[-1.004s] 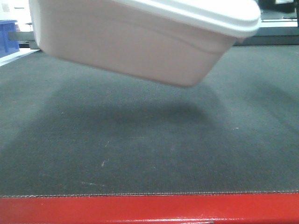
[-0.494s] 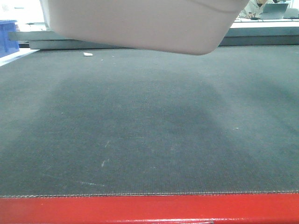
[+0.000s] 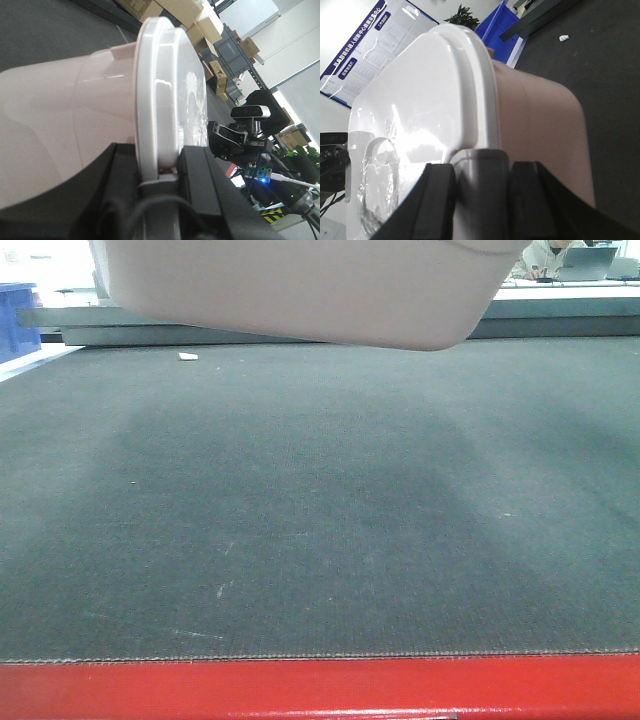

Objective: Grab white bin and place on right shelf
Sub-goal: 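Lift the pink bin off the table with both grippers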

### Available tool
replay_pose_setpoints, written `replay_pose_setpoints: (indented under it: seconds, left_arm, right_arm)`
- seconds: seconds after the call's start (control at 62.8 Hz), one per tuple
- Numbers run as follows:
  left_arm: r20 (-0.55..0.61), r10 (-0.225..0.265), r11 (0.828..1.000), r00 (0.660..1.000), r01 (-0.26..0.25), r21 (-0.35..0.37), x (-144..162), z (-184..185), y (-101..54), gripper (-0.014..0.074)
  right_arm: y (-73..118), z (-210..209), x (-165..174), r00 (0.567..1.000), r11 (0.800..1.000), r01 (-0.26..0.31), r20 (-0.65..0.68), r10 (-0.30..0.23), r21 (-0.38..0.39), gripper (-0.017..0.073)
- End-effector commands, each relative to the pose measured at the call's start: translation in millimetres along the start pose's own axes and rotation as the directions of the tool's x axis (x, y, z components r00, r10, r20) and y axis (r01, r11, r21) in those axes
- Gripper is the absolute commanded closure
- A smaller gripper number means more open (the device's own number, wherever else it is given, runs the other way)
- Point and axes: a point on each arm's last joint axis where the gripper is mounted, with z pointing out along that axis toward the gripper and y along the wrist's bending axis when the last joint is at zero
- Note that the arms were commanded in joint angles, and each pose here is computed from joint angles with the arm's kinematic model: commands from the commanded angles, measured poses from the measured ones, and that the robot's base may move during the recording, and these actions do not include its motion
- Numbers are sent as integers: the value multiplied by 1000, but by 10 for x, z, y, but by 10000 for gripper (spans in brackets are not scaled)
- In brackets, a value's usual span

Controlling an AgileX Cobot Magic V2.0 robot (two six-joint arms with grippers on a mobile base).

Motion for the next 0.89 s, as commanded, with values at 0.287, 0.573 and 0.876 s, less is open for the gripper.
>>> replay_pose_setpoints:
  seconds: [0.287, 0.573, 0.876]
  left_arm:
    - [-38, 51, 980, 998, -43, 192, 16, -54, -439, 720]
    - [-38, 51, 980, 998, -43, 192, 16, -54, -439, 720]
    - [-38, 51, 980, 998, -43, 192, 16, -54, -439, 720]
  right_arm:
    - [510, -69, -5, 998, 967, 56, -9, -60, -248, 420]
    - [510, -69, -5, 998, 967, 56, -9, -60, -248, 420]
    - [510, -69, -5, 998, 967, 56, -9, -60, -248, 420]
